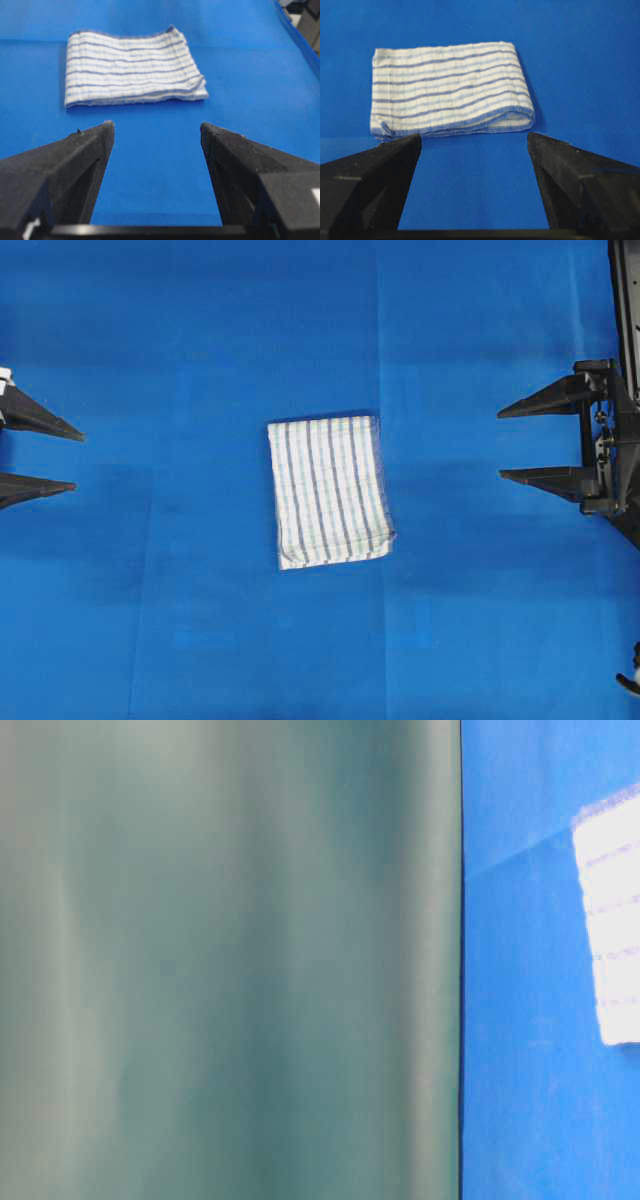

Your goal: Fold the blue towel.

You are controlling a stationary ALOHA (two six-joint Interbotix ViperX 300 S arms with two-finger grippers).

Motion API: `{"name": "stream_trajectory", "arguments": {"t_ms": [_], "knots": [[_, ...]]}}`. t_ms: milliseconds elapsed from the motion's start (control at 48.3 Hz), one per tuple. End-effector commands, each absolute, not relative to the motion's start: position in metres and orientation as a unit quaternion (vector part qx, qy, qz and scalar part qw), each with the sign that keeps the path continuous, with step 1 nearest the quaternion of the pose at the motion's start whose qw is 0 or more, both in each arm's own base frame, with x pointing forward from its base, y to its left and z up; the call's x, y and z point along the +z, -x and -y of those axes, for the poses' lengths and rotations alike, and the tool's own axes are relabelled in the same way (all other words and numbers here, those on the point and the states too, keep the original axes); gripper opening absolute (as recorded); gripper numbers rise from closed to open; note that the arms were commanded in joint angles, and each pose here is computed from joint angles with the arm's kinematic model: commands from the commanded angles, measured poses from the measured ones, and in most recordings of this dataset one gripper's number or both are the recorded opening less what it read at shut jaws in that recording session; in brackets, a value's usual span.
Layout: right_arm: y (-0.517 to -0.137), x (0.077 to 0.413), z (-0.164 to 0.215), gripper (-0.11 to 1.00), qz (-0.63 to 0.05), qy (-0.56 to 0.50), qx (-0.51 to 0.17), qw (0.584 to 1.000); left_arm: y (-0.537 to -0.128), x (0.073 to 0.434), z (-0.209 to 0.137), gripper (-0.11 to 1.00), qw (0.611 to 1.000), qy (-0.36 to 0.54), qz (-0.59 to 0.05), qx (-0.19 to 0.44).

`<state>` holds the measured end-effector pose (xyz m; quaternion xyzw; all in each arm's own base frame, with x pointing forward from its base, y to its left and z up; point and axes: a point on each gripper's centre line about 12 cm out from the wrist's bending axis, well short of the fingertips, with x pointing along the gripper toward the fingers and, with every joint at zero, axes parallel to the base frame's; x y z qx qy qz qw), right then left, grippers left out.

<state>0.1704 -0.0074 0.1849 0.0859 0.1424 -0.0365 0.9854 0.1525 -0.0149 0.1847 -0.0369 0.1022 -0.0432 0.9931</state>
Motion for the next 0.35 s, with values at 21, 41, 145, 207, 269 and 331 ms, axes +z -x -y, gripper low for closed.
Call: {"name": "stream_trajectory", "arguments": {"t_ms": [21, 41, 145, 207, 269, 331], "knots": [[-0.1728, 0.1893, 0.0078, 0.88, -0.136, -0.087, -0.037, 0.986, -0.1542, 0.1883, 0.0150, 0.64, 0.994, 0.036, -0.097, -0.044], [-0.1729, 0.1891, 0.0078, 0.88, -0.137, -0.087, -0.037, 0.986, -0.1542, 0.1883, 0.0148, 0.64, 0.994, 0.036, -0.097, -0.043], [-0.1728, 0.1895, 0.0078, 0.88, -0.135, -0.087, -0.037, 0.986, -0.1541, 0.1885, 0.0148, 0.64, 0.994, 0.036, -0.096, -0.043], [-0.1728, 0.1893, 0.0078, 0.88, -0.136, -0.087, -0.037, 0.986, -0.1540, 0.1887, 0.0150, 0.64, 0.994, 0.037, -0.095, -0.043], [-0.1729, 0.1891, 0.0078, 0.88, -0.137, -0.087, -0.037, 0.986, -0.1539, 0.1890, 0.0150, 0.64, 0.994, 0.036, -0.094, -0.044], [-0.1729, 0.1891, 0.0078, 0.88, -0.137, -0.087, -0.037, 0.986, -0.1539, 0.1899, 0.0147, 0.64, 0.994, 0.037, -0.093, -0.043]]}}
